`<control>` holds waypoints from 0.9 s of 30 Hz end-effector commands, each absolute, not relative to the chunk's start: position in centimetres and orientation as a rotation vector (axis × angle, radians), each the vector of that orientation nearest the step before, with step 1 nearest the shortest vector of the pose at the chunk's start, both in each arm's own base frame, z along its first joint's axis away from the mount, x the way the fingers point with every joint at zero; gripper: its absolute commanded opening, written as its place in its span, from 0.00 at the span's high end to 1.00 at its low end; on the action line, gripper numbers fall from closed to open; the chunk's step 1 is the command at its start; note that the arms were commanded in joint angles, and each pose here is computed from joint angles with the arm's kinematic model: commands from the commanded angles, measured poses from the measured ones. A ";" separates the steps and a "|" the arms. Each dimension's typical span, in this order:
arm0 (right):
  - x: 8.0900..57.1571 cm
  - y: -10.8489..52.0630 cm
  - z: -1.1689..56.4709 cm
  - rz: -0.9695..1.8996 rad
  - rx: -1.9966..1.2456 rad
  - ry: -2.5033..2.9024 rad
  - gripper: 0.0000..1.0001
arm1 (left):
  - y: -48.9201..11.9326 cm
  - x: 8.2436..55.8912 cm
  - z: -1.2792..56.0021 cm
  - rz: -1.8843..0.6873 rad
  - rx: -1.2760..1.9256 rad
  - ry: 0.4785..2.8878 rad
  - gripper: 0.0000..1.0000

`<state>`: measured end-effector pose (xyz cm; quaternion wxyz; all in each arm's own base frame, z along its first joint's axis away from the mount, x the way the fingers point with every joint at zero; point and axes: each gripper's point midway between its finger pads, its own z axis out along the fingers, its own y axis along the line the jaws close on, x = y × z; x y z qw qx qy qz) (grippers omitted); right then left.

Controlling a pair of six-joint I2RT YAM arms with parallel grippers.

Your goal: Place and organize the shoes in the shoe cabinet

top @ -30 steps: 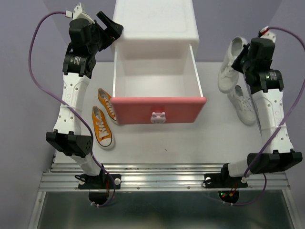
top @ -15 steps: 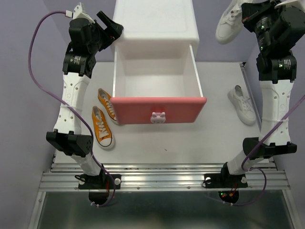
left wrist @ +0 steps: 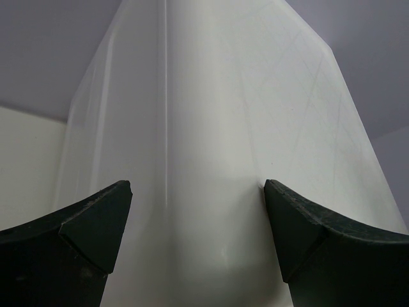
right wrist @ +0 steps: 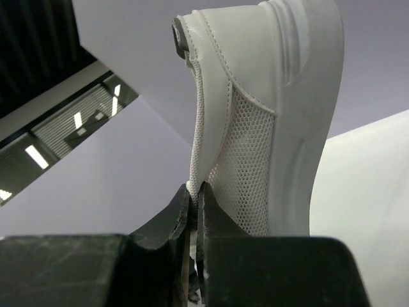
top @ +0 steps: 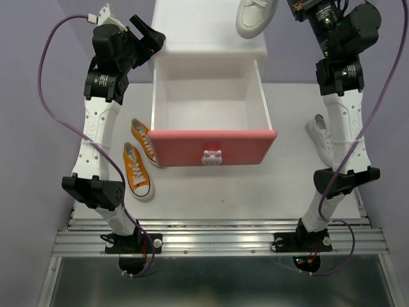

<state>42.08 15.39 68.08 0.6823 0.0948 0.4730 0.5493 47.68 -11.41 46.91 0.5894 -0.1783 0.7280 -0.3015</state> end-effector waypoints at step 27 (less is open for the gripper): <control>26.9 37.0 59.4 1.312 -0.417 1.364 0.99 | -8.0 45.8 32.9 -0.401 -0.517 2.134 0.06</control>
